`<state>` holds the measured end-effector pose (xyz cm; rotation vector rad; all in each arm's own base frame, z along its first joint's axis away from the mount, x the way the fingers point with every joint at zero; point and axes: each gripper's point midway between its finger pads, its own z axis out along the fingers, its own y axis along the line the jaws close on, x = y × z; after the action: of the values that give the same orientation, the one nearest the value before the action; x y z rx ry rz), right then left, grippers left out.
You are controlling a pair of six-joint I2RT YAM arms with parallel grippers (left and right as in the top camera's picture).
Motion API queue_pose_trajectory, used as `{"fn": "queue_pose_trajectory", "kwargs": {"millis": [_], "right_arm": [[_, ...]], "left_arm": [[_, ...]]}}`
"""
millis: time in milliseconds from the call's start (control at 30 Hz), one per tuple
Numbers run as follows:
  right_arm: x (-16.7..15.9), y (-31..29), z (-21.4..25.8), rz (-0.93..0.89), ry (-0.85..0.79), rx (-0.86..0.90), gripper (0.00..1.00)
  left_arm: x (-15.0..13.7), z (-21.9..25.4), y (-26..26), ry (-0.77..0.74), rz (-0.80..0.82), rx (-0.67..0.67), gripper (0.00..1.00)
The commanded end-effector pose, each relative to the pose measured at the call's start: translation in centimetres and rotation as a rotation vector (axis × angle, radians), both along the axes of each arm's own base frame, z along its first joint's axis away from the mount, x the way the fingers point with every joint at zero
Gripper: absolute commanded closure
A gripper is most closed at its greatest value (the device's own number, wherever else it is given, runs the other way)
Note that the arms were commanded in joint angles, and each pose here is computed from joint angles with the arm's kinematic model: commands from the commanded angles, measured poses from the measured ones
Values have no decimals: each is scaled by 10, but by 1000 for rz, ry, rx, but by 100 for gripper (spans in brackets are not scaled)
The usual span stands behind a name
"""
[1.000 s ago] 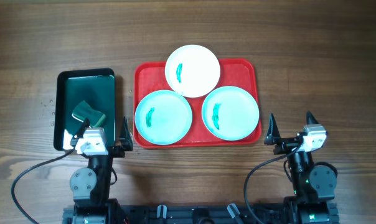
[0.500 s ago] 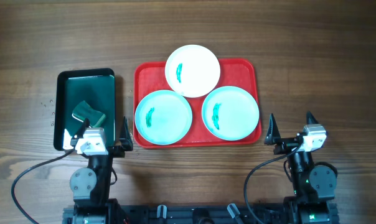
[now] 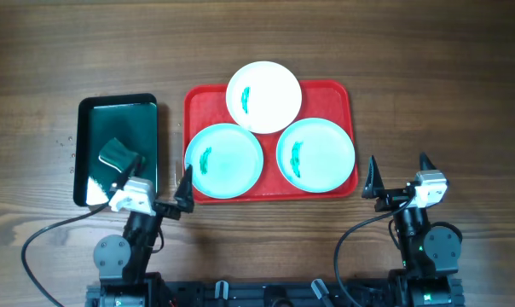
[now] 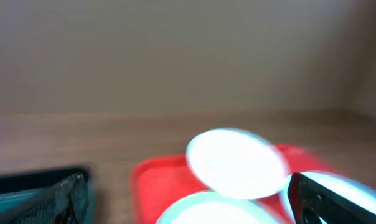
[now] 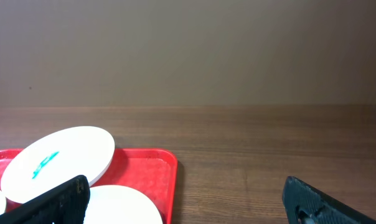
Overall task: Clean dirty plates on tray and stack at the side
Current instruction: 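Reach the left gripper into the black tray and grasp the green sponge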
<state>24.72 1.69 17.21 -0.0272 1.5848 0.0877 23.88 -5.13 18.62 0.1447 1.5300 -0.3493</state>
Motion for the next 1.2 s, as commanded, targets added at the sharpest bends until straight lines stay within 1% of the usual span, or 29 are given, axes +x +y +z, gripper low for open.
{"fn": "queue_pose_trajectory", "kwargs": {"millis": [0,33,67,167,200,233,267,300,333,367,433,467,500,533,567,633,700,767,800,833,867,900,967,1000,1067,1133,1167], "right_arm": [[1,-3,0,-19,0,-13,0],[1,-3,0,-19,0,-12,0],[1,-3,0,-19,0,-12,0],[1,-3,0,-19,0,-12,0],[1,-3,0,-19,0,-13,0],[1,-3,0,-19,0,-12,0],[1,-3,0,-19,0,-12,0],[1,-3,0,-19,0,-12,0],[1,-3,0,-19,0,-12,0],[1,-3,0,-19,0,-13,0],[1,-3,0,-19,0,-13,0],[1,-3,0,-19,0,-12,0],[1,-3,0,-19,0,-12,0],[1,-3,0,-19,0,-12,0],[1,-3,0,-19,0,-12,0],[1,-3,0,-19,0,-12,0],[1,-3,0,-19,0,-13,0],[1,-3,0,-19,0,-13,0],[1,-3,0,-19,0,-12,0],[1,-3,0,-19,0,-12,0],[1,-3,0,-19,0,-12,0],[1,-3,0,-19,0,-13,0],[1,-3,0,-19,0,-12,0],[1,-3,0,-19,0,-12,0],[1,-3,0,-19,0,-13,1],[1,-3,0,-19,0,-13,0],[1,-3,0,-19,0,-12,0]], "left_arm": [[-55,29,-77,-59,-552,-87,0],[-69,37,-87,-112,-645,-50,0],[-76,45,-90,-150,-677,-39,0],[-94,90,-86,-339,-676,-60,0],[-97,114,-78,-436,-613,-74,0],[-93,138,-66,-485,-519,-104,0],[-85,156,-55,-503,-414,-75,0],[-76,162,-48,-478,-349,-47,0],[-64,166,-39,-421,-268,-26,0],[-44,166,-20,-302,-135,-39,0],[-12,153,23,14,133,-87,0],[-3,145,32,142,187,-82,0],[4,140,30,248,182,-77,0],[12,132,23,349,141,-85,0],[17,124,19,412,120,-84,0],[39,102,21,523,137,-103,0],[59,81,42,681,308,-237,0],[72,69,61,821,442,-221,0],[81,64,73,886,523,-190,0],[95,56,83,961,587,-145,0],[108,45,83,1011,587,-126,0],[115,34,84,1043,591,-118,0],[123,-3,84,1150,603,-89,0],[127,-20,88,1197,626,-102,0],[125,-54,111,1293,787,-237,0],[115,-83,132,1384,923,-376,0],[111,-93,137,1420,943,-417,0]]}}
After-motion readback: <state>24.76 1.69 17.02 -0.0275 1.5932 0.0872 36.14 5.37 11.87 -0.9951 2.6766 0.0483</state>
